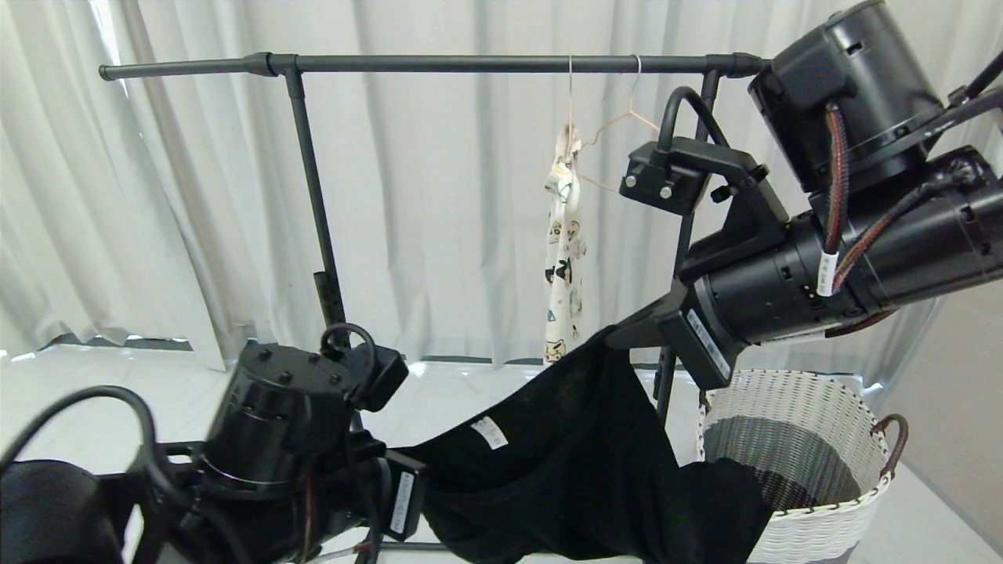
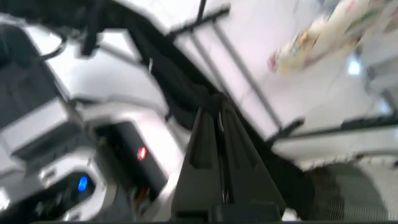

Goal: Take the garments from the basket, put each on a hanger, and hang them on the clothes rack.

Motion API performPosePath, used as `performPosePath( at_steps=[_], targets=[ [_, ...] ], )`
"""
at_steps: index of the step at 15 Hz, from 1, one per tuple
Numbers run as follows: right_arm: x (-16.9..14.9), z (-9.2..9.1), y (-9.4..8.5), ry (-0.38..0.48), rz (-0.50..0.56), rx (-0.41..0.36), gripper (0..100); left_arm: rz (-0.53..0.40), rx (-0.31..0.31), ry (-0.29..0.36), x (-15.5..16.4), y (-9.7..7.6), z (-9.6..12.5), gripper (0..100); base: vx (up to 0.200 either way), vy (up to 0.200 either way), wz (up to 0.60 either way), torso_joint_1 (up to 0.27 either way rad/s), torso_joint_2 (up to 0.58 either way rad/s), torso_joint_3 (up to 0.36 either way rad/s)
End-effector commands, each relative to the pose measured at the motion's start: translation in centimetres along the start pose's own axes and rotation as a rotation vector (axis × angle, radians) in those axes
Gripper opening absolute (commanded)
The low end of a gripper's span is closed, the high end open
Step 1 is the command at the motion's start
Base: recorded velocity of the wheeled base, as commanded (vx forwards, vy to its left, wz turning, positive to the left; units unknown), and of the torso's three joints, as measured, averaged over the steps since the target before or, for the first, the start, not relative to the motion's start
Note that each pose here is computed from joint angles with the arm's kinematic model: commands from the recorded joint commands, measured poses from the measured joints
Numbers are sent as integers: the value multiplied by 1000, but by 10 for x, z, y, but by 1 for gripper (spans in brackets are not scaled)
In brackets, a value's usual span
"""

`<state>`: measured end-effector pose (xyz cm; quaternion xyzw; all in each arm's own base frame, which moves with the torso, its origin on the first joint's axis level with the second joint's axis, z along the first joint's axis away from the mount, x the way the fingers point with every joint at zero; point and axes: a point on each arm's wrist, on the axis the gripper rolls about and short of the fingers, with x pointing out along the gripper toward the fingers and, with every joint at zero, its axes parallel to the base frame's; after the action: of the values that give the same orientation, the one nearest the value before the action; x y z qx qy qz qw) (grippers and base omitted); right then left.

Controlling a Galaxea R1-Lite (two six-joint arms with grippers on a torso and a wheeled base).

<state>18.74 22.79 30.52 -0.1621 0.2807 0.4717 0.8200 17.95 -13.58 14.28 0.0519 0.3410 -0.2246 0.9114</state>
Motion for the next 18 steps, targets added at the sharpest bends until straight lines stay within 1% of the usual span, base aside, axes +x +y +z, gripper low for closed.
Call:
performPosePath(
  at_steps=[1,2,3,4,5,6,8,10,11,12,13,14,15,16,17,18],
  targets=[
    [9,3,2,-23,8,-10,0,-2,-32,-145,-71,15,33,0,0,0,0,0,0,0],
    [10,6,3,-44,9,-15,0,0,-33,-151,-82,15,39,0,0,0,0,0,0,0],
    [10,14,7,-112,16,-23,0,-4,-32,-181,-107,14,54,0,0,0,0,0,0,0],
    [10,20,12,-164,25,-22,0,-6,-27,-195,-121,14,65,0,0,0,0,0,0,0],
    [4,25,16,-212,35,-4,0,-10,-14,-215,-139,12,80,0,0,0,0,0,0,0],
    [-6,24,17,-226,23,0,0,-15,5,-222,-149,11,88,0,0,0,0,0,0,0],
    [-24,16,15,-214,-52,17,0,-33,81,-227,-151,5,93,0,0,0,0,0,0,0],
    [-55,-2,10,-187,-96,37,0,-80,192,-219,-151,-6,90,0,0,0,0,0,0,0],
    [-74,-12,7,-173,-115,53,0,-109,269,-196,-147,-13,84,0,0,0,0,0,0,0],
    [-88,-21,6,-164,-128,64,0,-119,351,-182,-144,-16,79,0,0,0,0,0,0,0],
    [-99,-26,4,-159,-140,74,0,-130,400,-179,-142,-18,78,0,0,0,0,0,0,0],
    [-117,-33,2,-160,-140,90,0,-186,448,-199,-137,-31,83,0,0,0,0,0,0,0],
    [-125,-35,1,-178,-141,94,0,-204,458,-252,-134,-39,92,0,0,0,0,0,0,0],
    [-129,-33,1,-191,-142,93,0,-204,468,-285,-127,-44,101,0,0,0,0,0,0,0],
    [-130,-31,1,-205,-145,89,0,-205,485,-308,-125,-47,107,0,0,0,0,0,0,0],
    [-130,-31,1,-210,-145,80,0,-209,485,-315,-124,-48,110,0,0,0,0,0,0,0]
  ],
)
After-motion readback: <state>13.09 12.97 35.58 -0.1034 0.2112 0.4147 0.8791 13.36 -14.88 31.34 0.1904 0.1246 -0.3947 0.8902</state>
